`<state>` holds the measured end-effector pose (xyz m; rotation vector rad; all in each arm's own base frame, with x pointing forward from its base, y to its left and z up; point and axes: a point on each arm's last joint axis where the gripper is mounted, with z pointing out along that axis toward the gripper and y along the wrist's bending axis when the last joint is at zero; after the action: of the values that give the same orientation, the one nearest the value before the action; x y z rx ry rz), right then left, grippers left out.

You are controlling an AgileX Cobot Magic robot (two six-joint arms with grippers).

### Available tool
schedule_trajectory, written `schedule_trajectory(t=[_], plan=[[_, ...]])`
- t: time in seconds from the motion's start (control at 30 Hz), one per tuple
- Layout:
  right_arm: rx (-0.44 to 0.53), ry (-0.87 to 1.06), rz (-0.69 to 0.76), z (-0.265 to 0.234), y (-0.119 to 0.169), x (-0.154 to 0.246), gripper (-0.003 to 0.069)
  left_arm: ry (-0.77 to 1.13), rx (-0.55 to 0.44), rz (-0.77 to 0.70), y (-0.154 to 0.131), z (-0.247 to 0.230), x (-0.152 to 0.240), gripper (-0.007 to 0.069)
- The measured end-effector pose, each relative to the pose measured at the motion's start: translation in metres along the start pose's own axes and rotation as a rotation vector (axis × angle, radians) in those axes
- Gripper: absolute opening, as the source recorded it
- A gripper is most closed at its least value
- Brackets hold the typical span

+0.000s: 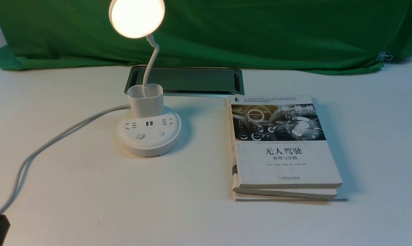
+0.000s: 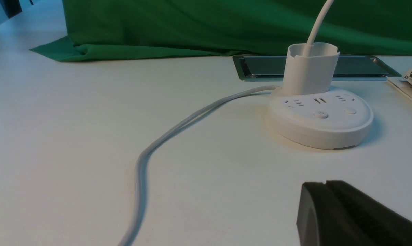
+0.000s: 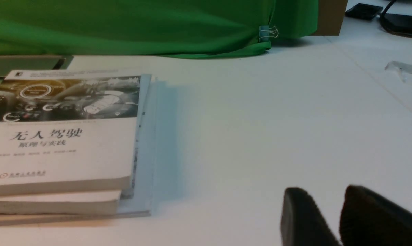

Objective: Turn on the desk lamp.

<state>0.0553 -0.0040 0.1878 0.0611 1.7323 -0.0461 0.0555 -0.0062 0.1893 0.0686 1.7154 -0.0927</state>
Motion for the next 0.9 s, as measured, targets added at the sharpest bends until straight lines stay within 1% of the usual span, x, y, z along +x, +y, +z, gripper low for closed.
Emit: schedule_trajectory(t=[0.9], plan=[[0.0, 0.0, 0.0, 0.0, 0.0, 0.0, 0.0241, 0.0, 0.0, 0.0, 0.0, 0.0, 0.0, 0.0021]])
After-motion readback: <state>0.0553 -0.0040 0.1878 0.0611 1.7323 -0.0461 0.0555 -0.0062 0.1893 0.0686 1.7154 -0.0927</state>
